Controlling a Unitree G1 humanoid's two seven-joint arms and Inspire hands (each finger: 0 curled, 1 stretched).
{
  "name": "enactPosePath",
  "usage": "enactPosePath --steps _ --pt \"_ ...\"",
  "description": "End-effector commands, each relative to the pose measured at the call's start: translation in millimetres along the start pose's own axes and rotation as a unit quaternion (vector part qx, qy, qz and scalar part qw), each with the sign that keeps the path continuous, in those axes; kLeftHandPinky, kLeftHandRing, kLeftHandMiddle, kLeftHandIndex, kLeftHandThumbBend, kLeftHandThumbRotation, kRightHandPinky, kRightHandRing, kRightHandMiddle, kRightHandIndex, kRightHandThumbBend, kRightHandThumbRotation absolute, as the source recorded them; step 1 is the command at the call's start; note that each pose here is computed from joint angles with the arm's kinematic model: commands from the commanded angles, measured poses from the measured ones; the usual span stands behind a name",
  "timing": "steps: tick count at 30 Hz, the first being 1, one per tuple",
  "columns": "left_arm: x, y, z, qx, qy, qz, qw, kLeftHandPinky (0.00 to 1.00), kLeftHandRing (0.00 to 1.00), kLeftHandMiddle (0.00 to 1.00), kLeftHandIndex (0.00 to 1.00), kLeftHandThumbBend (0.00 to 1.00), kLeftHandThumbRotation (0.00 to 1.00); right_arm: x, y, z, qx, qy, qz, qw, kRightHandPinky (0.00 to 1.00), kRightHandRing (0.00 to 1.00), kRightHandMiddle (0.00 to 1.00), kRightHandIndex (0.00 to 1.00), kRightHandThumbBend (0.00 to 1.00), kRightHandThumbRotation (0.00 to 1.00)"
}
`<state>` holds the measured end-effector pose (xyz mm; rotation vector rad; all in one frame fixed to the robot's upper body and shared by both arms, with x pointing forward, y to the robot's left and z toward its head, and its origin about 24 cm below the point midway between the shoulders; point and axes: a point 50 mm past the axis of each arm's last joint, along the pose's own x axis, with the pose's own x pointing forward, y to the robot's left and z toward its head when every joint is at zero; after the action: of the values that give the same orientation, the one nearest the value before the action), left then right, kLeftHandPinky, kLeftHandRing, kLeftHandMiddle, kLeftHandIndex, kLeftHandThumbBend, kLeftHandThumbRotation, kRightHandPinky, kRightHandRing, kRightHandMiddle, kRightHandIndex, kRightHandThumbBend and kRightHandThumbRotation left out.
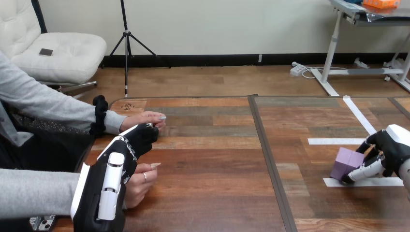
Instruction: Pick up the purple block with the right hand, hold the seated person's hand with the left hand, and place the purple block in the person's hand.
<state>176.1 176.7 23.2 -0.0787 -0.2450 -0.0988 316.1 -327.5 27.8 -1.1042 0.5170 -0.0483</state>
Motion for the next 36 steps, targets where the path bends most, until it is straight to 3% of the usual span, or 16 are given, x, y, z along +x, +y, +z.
enactPosePath --steps 1,36 --pt "15.3 -3.0 13.3 -0.01 -0.049 0.0 0.9988 0.84 0.81 0.78 0.74 0.39 1.0 3.7 -7.5 20.4 0.019 -0.037 -0.039 0.9984 0.31 0.38 0.44 0.46 0.88 0.0" --pt "14.3 -2.9 12.3 -0.009 -0.045 0.001 0.999 0.84 0.81 0.78 0.72 0.37 1.0 2.8 -3.4 23.9 0.029 -0.051 -0.068 0.996 0.24 0.32 0.4 0.46 0.9 0.0"
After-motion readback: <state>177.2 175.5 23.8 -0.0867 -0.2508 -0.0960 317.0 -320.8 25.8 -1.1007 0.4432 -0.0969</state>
